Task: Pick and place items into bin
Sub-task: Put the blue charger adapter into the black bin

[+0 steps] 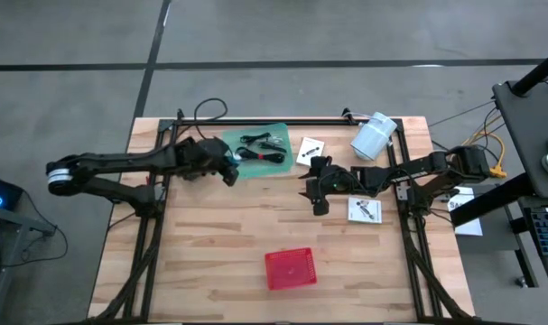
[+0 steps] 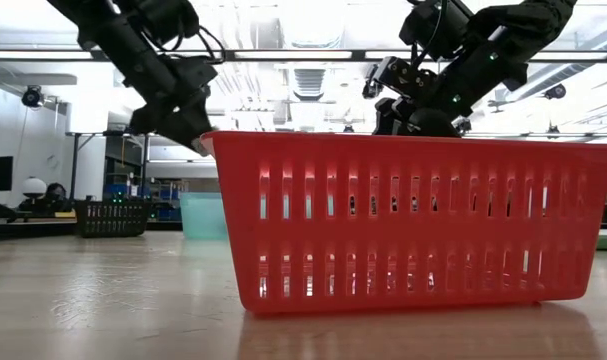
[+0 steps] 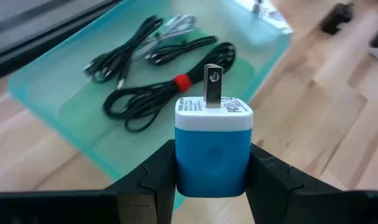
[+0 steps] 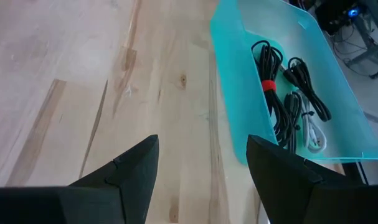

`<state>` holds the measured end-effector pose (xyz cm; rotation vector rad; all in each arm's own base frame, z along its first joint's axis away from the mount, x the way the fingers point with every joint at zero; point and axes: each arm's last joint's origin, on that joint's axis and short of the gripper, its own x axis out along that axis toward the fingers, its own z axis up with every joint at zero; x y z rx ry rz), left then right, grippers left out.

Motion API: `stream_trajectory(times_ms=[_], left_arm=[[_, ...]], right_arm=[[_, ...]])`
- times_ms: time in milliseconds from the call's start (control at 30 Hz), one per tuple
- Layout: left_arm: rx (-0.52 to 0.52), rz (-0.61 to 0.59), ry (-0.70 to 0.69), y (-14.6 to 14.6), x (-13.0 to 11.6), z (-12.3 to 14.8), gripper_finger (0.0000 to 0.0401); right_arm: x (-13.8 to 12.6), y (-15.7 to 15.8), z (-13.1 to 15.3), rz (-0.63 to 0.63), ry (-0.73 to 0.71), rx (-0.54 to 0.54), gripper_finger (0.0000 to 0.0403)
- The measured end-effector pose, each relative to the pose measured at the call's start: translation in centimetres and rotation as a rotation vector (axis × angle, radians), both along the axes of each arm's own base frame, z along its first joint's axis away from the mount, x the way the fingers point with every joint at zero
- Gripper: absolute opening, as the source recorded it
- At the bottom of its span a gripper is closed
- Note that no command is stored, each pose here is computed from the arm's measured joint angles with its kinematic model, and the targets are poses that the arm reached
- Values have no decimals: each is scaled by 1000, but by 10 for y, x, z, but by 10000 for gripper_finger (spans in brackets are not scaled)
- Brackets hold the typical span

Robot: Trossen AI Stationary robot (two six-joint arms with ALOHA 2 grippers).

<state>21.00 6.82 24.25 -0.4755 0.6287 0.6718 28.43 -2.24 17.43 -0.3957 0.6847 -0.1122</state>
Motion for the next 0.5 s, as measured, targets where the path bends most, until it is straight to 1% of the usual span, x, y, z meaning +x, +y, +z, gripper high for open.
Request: stream_trajectory(times_ms=[67,200,300,400,500], left_arm=[[-14,31,16,0,-3,-1,131],[-29,47,44,0,-6,-3,131],[-41,90,52,1,-9,-3,131],[-31,126,80,3,-15,-2,131],[-53,209,105,5,-24,-2,131]], right_arm=[[0,0,0,0,-1,0,228],[0,0,0,0,-6,0,228],[1,0,1,1,-9,0,228],[1,0,1,0,-10,0,228],[1,0,1,1,-10,-1,228]])
